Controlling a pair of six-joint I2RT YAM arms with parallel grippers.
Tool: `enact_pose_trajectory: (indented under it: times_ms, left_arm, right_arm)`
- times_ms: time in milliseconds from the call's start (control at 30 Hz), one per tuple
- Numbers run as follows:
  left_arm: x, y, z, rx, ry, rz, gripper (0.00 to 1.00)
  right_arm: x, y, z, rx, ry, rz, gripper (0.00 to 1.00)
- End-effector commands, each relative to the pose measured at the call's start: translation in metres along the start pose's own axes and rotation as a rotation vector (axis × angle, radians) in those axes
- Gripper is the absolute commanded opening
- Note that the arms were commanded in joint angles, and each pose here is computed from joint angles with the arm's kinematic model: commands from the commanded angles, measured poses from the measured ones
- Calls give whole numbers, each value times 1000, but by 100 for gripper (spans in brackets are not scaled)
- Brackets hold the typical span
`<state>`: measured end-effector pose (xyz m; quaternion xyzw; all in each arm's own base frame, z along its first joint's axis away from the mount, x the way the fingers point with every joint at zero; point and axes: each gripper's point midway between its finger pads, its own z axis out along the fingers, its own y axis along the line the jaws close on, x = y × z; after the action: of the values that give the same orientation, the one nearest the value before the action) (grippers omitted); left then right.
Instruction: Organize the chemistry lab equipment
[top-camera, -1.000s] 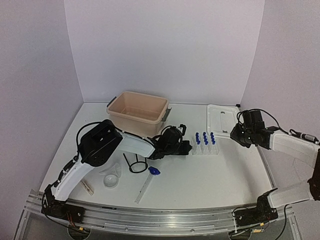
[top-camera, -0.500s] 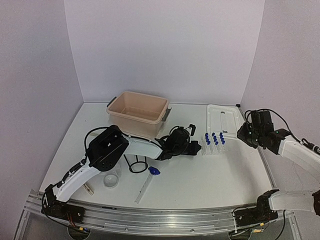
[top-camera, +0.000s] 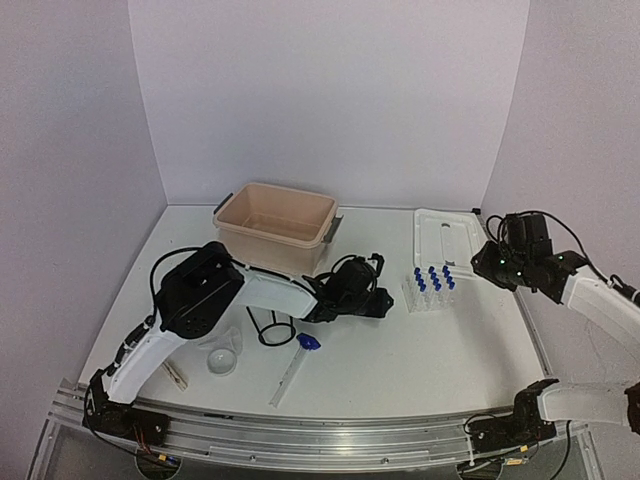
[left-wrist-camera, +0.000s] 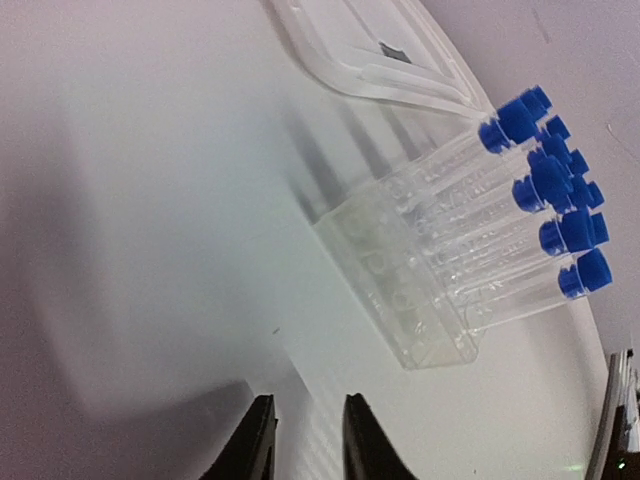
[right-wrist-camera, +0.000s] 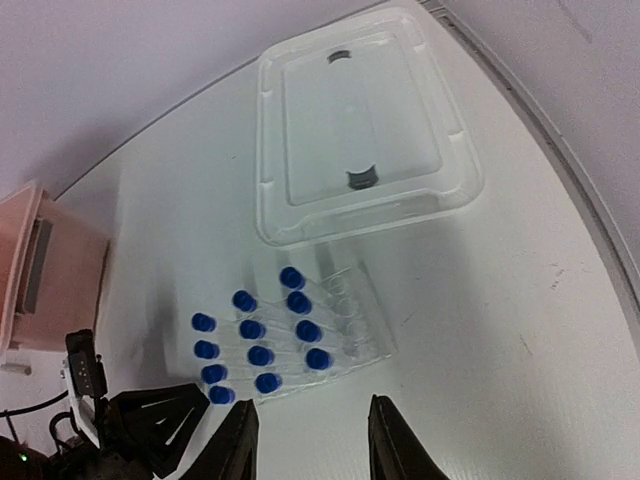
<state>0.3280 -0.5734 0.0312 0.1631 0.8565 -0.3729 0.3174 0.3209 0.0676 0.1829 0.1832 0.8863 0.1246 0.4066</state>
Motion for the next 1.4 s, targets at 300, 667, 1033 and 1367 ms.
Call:
enact_pose_trajectory:
  times_ms: [300, 667, 1033, 1367]
  left_arm:
    - [-102, -24, -224, -134, -279, -19, 100]
    - [-79, 76, -332, -591, -382, -155, 100]
    - [-68, 89, -344, -614, -398, -193, 100]
    - [-63, 89, -339, -595, -384, -198, 100]
  right_arm:
    - [54, 147, 40, -247, 298, -332, 35]
    - [115, 147, 122, 37, 396, -467, 28]
    - [137, 112, 162, 227, 412, -519, 25]
    - [134, 95, 177, 299, 396, -511, 22]
